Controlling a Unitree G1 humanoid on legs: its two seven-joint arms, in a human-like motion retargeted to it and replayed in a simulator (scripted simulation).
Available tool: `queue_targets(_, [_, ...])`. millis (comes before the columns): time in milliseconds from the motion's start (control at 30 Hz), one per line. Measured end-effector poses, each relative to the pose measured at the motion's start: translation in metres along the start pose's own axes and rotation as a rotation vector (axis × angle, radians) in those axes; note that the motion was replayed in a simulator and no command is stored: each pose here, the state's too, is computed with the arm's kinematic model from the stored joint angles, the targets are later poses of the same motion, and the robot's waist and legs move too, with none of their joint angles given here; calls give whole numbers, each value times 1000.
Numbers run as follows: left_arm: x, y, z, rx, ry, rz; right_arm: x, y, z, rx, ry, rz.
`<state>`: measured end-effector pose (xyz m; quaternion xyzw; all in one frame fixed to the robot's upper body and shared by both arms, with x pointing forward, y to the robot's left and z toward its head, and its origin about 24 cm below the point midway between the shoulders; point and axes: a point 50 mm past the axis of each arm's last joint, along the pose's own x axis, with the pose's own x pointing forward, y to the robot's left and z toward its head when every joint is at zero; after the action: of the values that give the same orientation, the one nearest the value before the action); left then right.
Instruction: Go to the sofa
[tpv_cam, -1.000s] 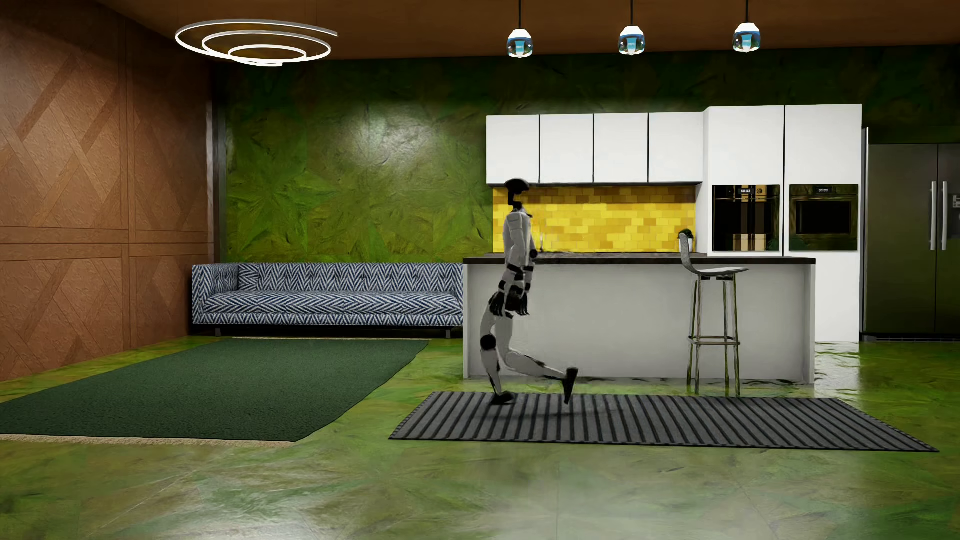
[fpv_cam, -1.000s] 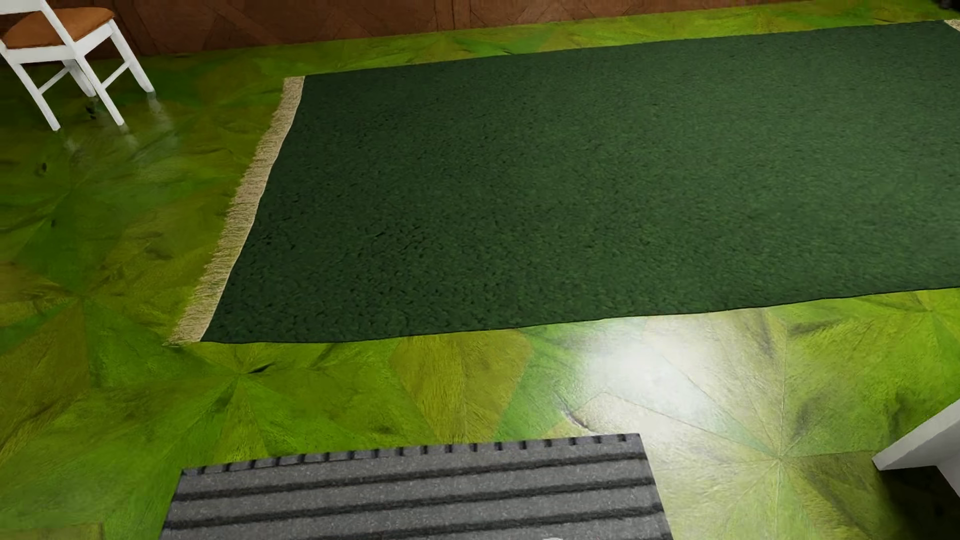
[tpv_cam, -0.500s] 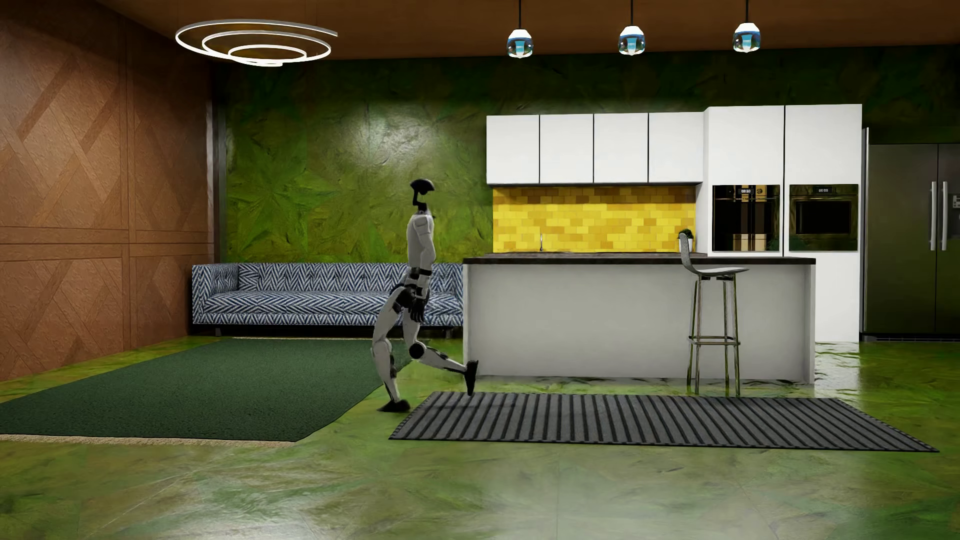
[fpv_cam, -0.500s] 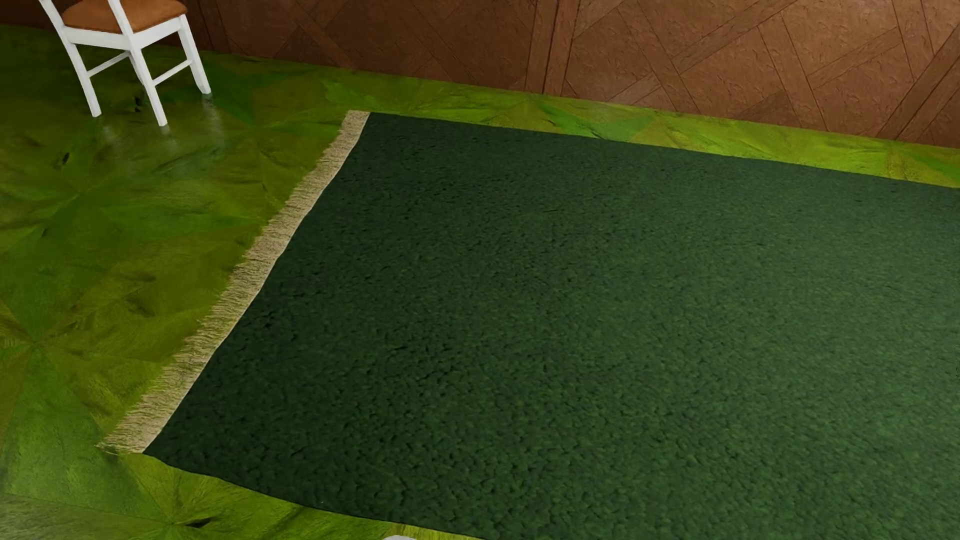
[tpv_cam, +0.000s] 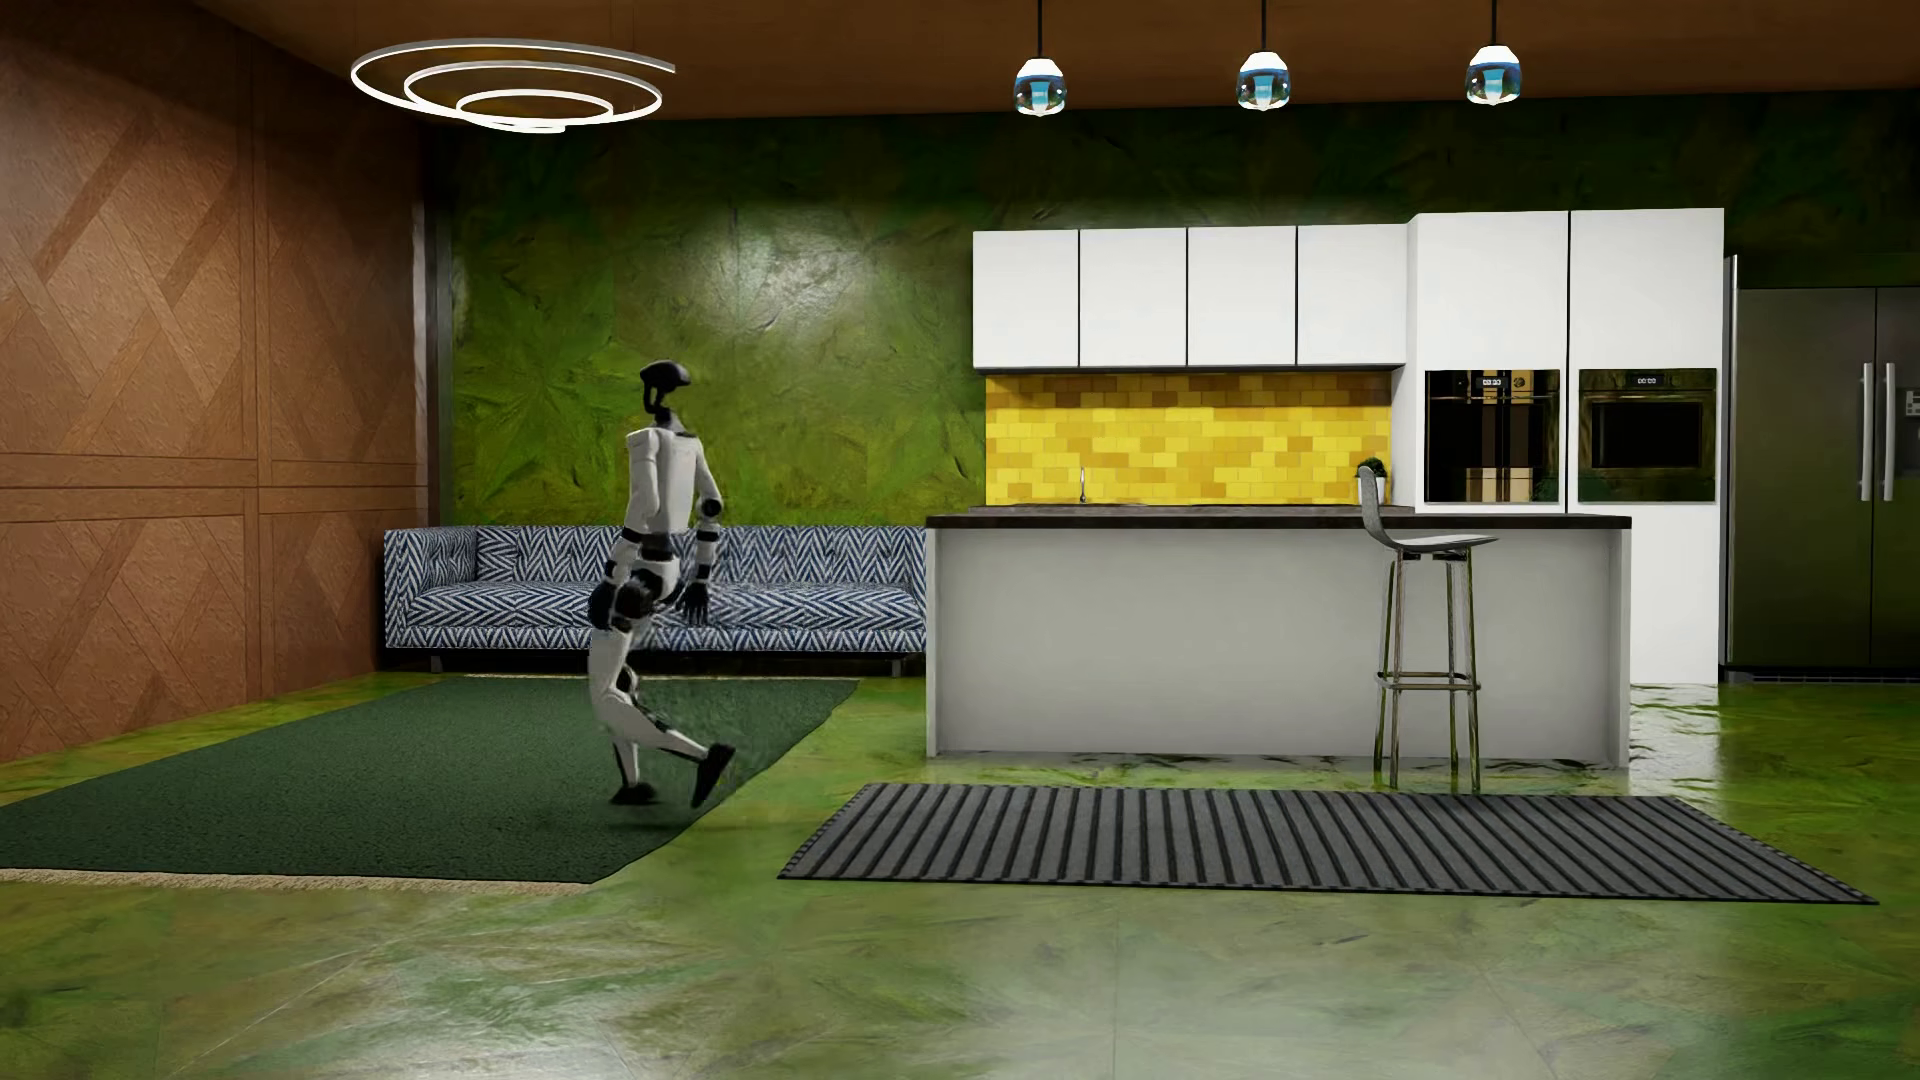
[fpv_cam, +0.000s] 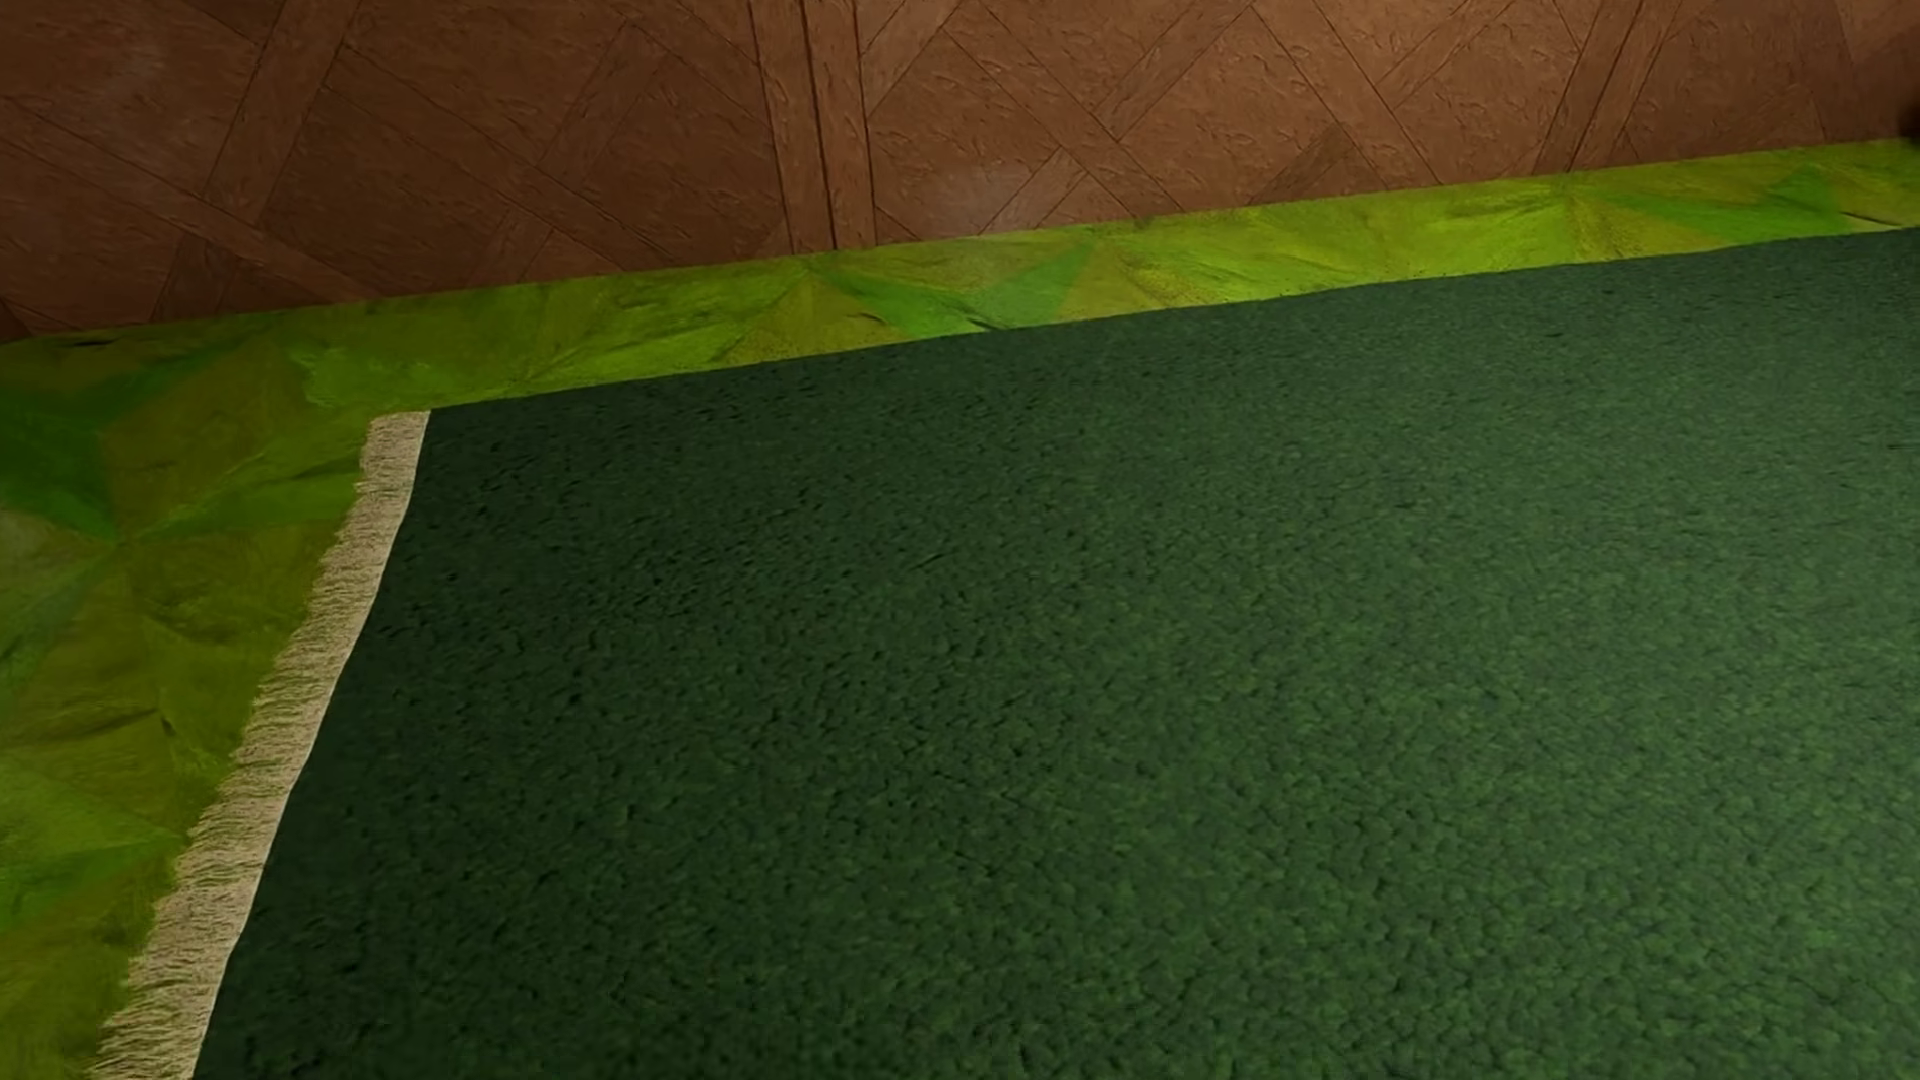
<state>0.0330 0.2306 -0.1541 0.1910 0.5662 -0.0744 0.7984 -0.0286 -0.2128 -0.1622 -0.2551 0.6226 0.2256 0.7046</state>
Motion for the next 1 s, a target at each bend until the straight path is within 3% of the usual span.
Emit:
queue_targets(267, [-28, -17, -71, -1, 200, -42, -10, -80, 84, 53, -317, -219])
queue_targets(333, [-23, -15, -68, 38, 210, -53, -9, -83, 94, 115, -341, -234])
queue_targets(433, [-13, 16, -47, 45, 159, 26, -5, -57, 114, 47, -389, -152])
queue_targets(600, [-7, 17, -7, 29, -6, 36, 3, -6, 55, 25, -193, -21])
queue_targets(800, [1, 32, 57, 95, -203, 60, -10, 29, -34, -51, 97, 89])
queue_targets(900, [0, 31, 34, 66, -127, 62, -12, 37, -46, -86, 148, 118])
queue_targets(1000, [-3, 16, 10, 77, -51, 17, -5, 26, -16, -91, 39, 92])
